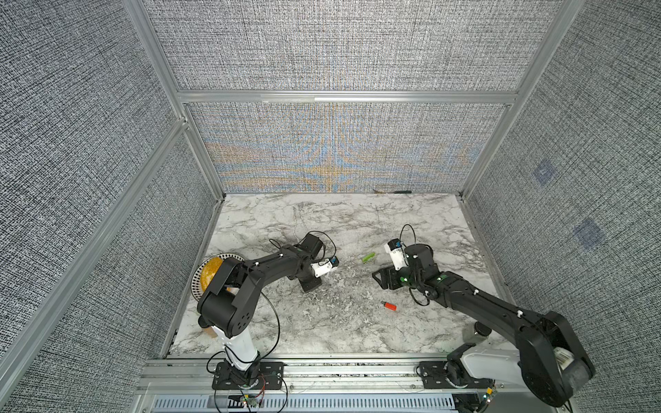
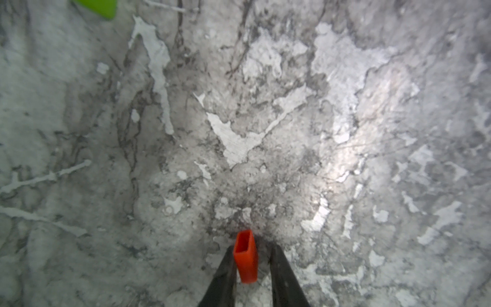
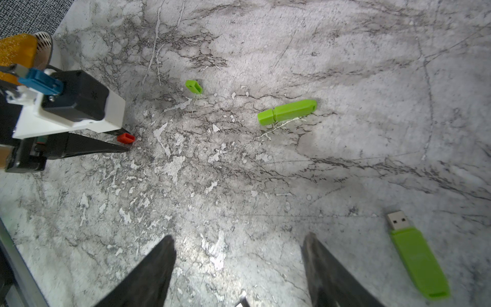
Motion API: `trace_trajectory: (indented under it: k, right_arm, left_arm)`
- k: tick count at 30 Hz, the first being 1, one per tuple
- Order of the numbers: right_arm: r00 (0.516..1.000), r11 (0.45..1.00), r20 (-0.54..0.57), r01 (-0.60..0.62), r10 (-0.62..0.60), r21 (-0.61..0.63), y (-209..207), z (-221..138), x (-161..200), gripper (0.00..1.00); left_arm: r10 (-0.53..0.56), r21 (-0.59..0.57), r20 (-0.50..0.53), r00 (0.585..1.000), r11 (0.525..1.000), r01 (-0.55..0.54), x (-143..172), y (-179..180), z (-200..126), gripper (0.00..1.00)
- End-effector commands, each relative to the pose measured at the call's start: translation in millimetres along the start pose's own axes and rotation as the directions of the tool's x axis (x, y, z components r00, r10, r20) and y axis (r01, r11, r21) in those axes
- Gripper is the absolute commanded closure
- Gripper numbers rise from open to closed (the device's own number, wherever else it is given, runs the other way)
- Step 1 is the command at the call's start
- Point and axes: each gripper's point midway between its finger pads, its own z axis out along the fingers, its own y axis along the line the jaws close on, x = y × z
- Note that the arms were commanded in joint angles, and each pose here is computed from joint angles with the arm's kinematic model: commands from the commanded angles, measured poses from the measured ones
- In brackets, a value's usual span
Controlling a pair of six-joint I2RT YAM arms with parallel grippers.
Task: Close the usb drive cover
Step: Pick up the cover from the center of the board.
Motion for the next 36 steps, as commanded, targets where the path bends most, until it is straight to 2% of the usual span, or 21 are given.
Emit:
trace_trajectory:
  k: [1, 15, 20, 31, 36]
  right_arm:
    - [1.000, 1.000, -0.004, 0.006, -0.006, 0.010, -1, -1, -1, 0.22]
    - [1.000, 1.000, -0.009, 0.015, -0.015, 0.015, -2, -2, 0, 0.22]
    - [1.000, 1.000, -0.010, 0.014, -0.014, 0.016, -2, -2, 1, 0.22]
    - [1.000, 1.000, -0.013, 0.017, -0.017, 0.019, -2, -3, 1, 0.22]
    - [1.000, 1.000, -0.014, 0.020, -0.019, 0.021, -3, -3, 1, 0.22]
  left_arm:
    - [0.006, 0.014, -0.041, 0.999, 1.000, -0.005, 10, -4, 3, 0.74]
    - [-0.010, -0.010, -0.062, 0.998, 1.000, 0.010, 16, -1, 2, 0.75]
    - [-0.015, -0.002, -0.054, 0.998, 1.000, 0.015, 14, -1, 2, 0.79]
    - [-0.024, -0.013, -0.081, 0.996, 1.000, 0.023, 21, 1, 4, 0.78]
    - [-0.020, 0.003, -0.066, 0.998, 1.000, 0.020, 17, -1, 4, 0.87]
